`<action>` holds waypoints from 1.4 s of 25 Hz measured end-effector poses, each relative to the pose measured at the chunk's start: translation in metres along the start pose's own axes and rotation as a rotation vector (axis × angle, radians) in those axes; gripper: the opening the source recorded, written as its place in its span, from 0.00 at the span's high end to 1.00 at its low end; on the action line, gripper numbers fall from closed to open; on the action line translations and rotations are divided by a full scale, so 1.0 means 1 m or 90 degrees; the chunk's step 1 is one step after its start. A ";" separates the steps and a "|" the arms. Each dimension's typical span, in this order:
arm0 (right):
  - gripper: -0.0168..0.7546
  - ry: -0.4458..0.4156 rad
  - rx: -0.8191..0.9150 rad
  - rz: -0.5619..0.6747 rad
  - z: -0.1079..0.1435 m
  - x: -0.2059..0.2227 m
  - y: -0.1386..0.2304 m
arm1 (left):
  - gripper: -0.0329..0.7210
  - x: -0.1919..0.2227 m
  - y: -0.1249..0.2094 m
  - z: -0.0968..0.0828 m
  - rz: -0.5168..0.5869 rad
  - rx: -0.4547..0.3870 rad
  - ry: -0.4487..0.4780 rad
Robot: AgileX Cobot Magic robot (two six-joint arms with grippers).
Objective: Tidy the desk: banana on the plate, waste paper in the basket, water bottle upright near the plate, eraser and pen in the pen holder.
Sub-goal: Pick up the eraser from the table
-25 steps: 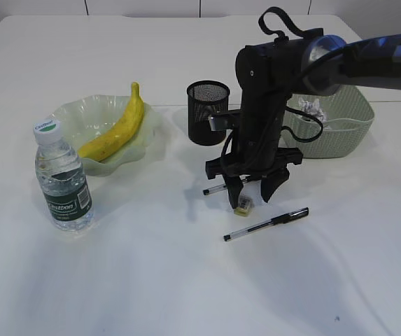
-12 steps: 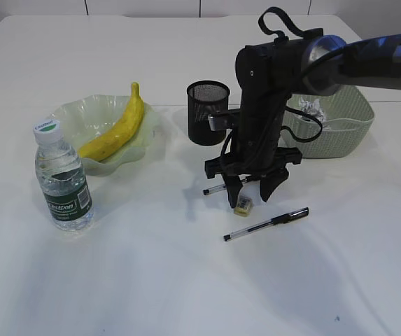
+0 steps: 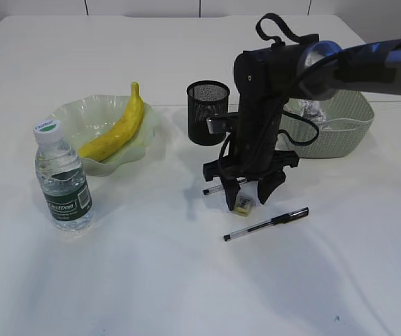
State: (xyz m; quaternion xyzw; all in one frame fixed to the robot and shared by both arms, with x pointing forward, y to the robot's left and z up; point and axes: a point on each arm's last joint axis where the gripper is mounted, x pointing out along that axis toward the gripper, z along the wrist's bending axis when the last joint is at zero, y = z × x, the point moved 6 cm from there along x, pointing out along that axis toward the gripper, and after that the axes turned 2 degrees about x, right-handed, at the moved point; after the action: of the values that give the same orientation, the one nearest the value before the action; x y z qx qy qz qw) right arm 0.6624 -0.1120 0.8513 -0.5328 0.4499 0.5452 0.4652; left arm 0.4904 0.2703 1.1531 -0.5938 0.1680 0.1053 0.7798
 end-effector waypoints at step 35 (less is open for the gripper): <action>0.38 -0.024 0.007 0.016 0.010 0.005 -0.007 | 0.17 0.000 0.002 0.003 0.009 0.019 -0.014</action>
State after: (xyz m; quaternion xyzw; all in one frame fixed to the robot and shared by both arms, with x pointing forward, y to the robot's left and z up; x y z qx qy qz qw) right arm 0.6677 -0.1006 0.8464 -0.5141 0.4507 0.5584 0.4698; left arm 0.4900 0.2740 1.1520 -0.5795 0.1655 0.1148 0.7897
